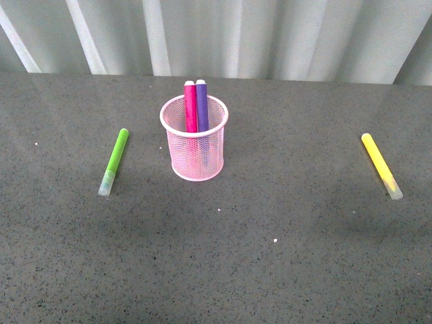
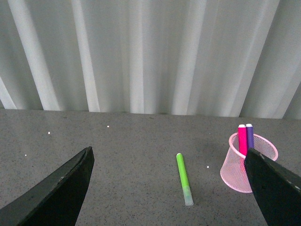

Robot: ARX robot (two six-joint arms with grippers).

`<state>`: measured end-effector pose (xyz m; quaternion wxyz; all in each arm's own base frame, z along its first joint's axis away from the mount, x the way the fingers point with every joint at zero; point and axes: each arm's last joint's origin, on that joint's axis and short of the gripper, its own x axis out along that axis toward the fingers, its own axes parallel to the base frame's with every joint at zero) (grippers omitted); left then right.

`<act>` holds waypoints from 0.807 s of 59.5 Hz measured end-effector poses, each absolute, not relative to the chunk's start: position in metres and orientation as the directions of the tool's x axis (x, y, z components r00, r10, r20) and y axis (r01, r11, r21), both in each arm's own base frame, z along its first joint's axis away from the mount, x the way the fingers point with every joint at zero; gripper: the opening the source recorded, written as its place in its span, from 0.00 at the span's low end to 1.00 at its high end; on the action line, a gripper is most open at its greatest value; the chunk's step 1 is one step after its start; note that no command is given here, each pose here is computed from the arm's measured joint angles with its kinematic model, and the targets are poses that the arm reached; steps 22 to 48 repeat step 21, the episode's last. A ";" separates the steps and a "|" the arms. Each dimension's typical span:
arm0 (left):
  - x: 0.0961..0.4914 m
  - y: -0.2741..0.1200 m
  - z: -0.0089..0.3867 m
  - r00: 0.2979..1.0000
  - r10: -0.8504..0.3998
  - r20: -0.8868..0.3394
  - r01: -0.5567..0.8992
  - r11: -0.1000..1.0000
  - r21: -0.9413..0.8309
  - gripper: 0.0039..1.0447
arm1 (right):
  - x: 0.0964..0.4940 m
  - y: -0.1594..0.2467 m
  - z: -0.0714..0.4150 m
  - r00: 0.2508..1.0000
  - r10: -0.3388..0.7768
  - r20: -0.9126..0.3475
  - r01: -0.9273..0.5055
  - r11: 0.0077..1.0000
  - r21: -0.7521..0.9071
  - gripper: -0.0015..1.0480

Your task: Insert purple and pink pens into pink cup

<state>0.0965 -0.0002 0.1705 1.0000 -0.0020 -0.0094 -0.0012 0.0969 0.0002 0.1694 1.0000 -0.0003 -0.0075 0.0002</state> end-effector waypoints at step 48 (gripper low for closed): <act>0.097 0.000 0.170 1.000 -0.002 0.019 0.002 1.000 -0.004 0.94 | 0.097 0.000 0.169 1.000 0.000 0.015 0.000 1.000 -0.001 0.93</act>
